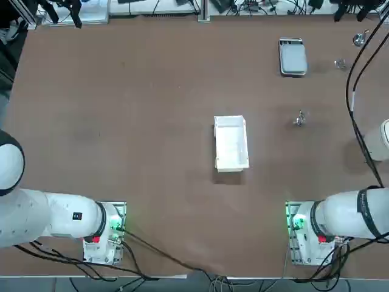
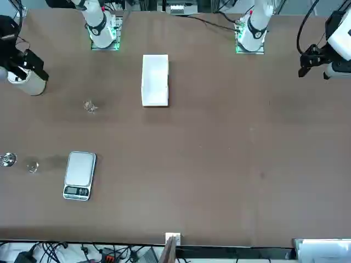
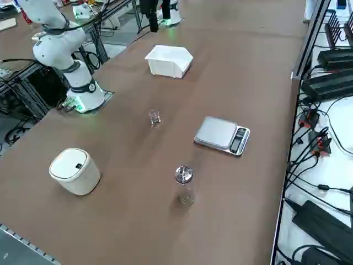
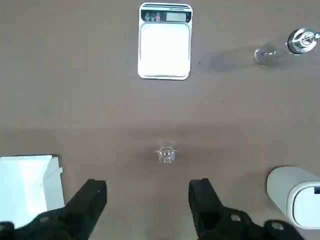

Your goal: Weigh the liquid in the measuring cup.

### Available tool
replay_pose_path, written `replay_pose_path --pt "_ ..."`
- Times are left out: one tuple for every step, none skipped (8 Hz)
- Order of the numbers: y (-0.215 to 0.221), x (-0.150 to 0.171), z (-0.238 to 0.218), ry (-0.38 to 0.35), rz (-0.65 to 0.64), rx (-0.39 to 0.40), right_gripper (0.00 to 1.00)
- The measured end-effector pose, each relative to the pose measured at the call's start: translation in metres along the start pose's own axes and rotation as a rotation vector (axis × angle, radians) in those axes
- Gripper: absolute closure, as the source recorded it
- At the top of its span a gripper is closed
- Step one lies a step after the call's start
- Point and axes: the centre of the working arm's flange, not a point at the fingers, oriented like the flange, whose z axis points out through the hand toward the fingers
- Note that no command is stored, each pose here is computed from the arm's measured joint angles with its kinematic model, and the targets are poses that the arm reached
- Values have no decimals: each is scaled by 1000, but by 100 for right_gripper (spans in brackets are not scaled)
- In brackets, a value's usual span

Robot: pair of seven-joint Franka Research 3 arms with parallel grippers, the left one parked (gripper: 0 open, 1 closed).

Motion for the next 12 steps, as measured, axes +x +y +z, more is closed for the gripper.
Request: replay_pose_path --pt "-1 1 -1 2 -3 0 0" --pt "-5 1 -4 8 -8 -1 0" --pt "-7 1 -6 14 -13 -1 0" --pt "-10 0 -7 14 -16 -7 0" --pt "-18 1 -3 8 25 -39 0" --pt "-38 5 10 -8 115 -81 0" --pt "-67 12 35 -31 212 -139 0" --pt "-101 16 70 -50 305 -219 0" --pt "-136 20 111 -52 402 -300 0" --pt "-166 23 152 -36 499 -379 0" --pt "-191 26 191 -13 573 -449 0" --pt "-207 29 227 14 654 -503 0"
